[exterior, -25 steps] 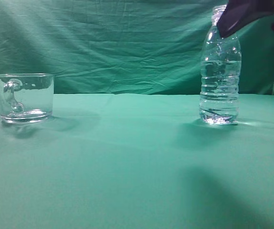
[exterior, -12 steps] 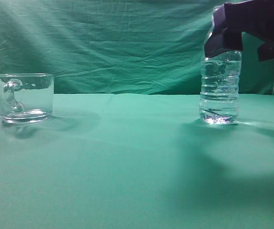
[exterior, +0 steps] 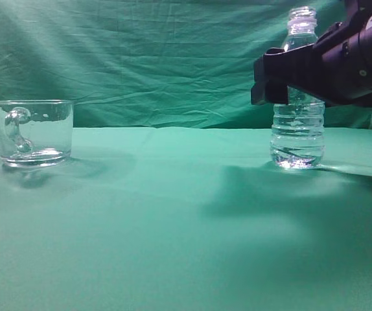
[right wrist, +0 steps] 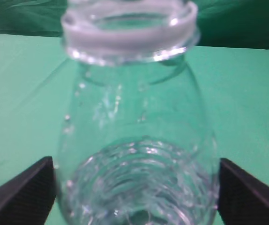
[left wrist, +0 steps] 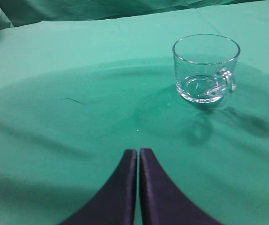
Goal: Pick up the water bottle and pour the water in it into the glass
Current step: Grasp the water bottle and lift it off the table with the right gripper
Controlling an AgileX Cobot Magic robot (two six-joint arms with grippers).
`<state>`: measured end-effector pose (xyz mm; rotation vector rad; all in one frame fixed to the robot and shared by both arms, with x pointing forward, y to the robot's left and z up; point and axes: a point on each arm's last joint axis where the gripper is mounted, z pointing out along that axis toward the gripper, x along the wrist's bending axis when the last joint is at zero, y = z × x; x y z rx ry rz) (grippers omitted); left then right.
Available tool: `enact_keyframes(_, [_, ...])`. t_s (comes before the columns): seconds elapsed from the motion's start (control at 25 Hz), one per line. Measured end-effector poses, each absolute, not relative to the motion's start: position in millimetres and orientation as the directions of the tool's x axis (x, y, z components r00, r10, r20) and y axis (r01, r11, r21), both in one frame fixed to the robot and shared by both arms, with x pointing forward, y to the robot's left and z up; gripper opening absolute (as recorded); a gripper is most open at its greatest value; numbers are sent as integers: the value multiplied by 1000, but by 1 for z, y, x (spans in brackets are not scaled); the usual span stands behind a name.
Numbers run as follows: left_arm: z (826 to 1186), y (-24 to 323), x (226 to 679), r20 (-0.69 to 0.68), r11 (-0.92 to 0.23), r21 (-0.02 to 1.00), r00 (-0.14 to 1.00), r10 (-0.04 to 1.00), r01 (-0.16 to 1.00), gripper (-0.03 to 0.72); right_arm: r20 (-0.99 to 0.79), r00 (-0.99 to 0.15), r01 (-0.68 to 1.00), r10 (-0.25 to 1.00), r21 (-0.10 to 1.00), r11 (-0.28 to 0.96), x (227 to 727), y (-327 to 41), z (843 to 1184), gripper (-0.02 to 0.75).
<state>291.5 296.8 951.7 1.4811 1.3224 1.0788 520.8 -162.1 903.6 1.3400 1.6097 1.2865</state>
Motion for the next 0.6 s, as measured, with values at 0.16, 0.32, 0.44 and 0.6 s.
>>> enact_keyframes(0.16, [952, 297, 291, 60, -75, 963, 67, 996, 259, 0, 123, -205, 299, 971, 952, -58, 536, -167, 898, 625])
enact_keyframes(0.32, [952, 297, 291, 60, -75, 963, 67, 996, 259, 0, 149, -169, 293, 974, 951, -95, 542, -175, 895, 571])
enact_keyframes(0.44, [952, 297, 291, 60, -75, 963, 67, 996, 259, 0, 142, -205, 294, 968, 953, -77, 542, -173, 895, 571])
enact_keyframes(0.6, [952, 297, 291, 60, -75, 963, 67, 996, 259, 0, 113, -287, 284, 951, 958, -28, 540, -166, 896, 517])
